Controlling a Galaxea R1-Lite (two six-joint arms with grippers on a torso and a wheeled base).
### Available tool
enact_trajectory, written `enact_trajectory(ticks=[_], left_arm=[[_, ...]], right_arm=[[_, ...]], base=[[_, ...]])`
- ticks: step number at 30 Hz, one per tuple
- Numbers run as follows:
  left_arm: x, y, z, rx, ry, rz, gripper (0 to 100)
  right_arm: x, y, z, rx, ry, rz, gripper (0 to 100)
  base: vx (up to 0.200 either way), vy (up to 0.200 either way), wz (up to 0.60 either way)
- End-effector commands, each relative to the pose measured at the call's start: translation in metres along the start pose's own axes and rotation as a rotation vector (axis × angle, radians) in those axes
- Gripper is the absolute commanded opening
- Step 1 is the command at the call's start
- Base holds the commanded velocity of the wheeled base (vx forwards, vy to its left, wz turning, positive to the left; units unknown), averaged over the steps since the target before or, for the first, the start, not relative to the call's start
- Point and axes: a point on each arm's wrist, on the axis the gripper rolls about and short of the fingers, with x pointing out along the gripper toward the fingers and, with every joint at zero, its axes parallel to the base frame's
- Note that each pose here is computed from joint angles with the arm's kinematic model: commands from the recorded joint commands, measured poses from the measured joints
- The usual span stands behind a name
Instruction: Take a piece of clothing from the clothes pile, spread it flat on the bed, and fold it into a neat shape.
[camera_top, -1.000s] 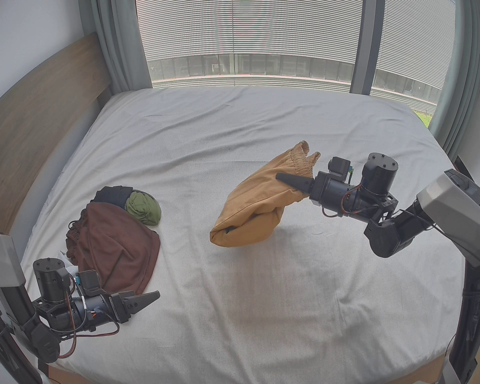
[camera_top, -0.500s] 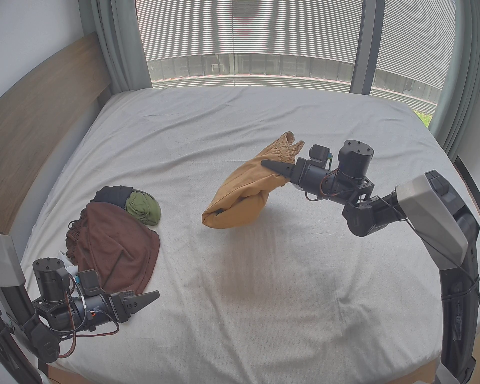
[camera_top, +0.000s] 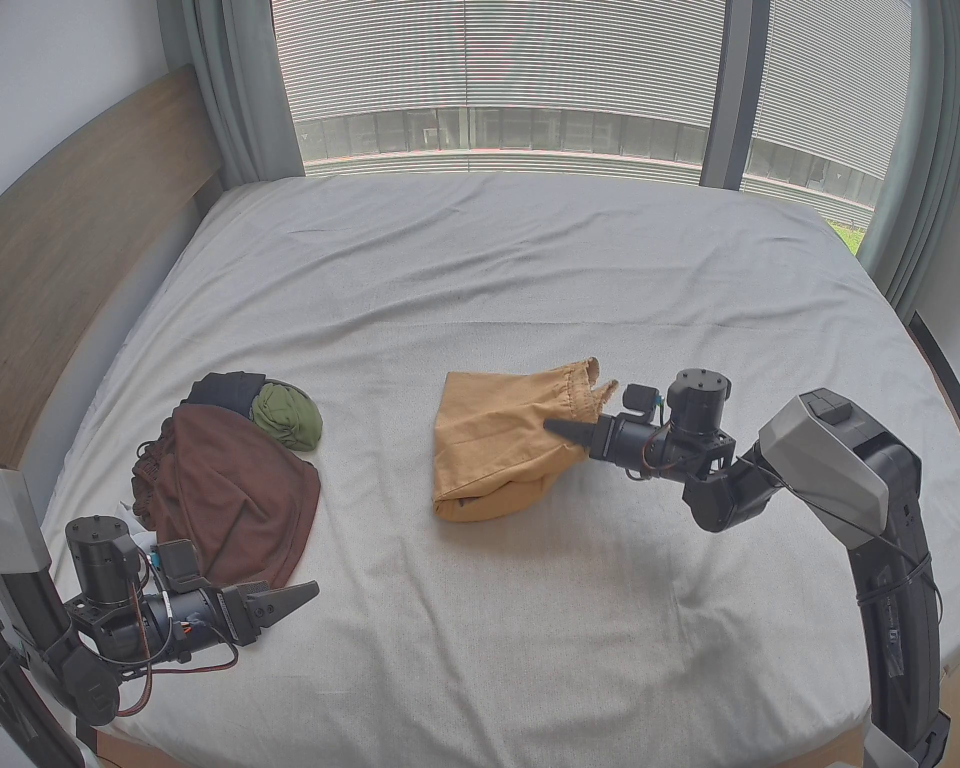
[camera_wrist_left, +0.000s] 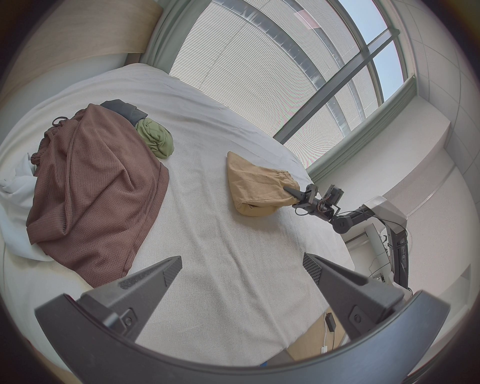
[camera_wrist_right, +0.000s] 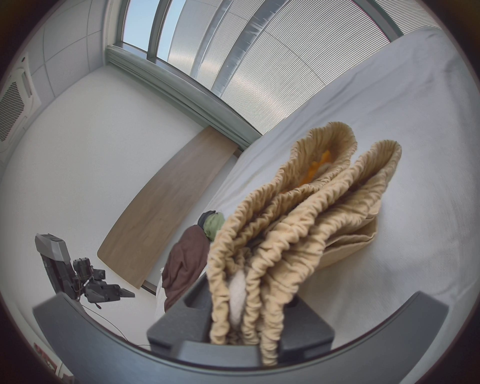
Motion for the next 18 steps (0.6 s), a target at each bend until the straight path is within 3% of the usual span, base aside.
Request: enact_trajectory(ticks=[1,10,18], left_arm=[[-0.002,-0.001,-0.004,-0.008,0.017,0.003,100],[-0.002,-0.001,-0.004,-0.008,0.017,0.003,100],[-0.002,0.000,-0.004,-0.008,0.016,0.005,100]], right_arm=[[-0.021,-0.028,-0.031,0.046,0.033,-0.068,0],[-0.028,-0.039,-0.047,0.044,-0.006,-0.136,0],[-0.027,-0.039,-0.059,0.054,0.010,-0.142,0]], base=[[0.000,0.000,0.00],[0.000,0.000,0.00],[0.000,0.000,0.00]])
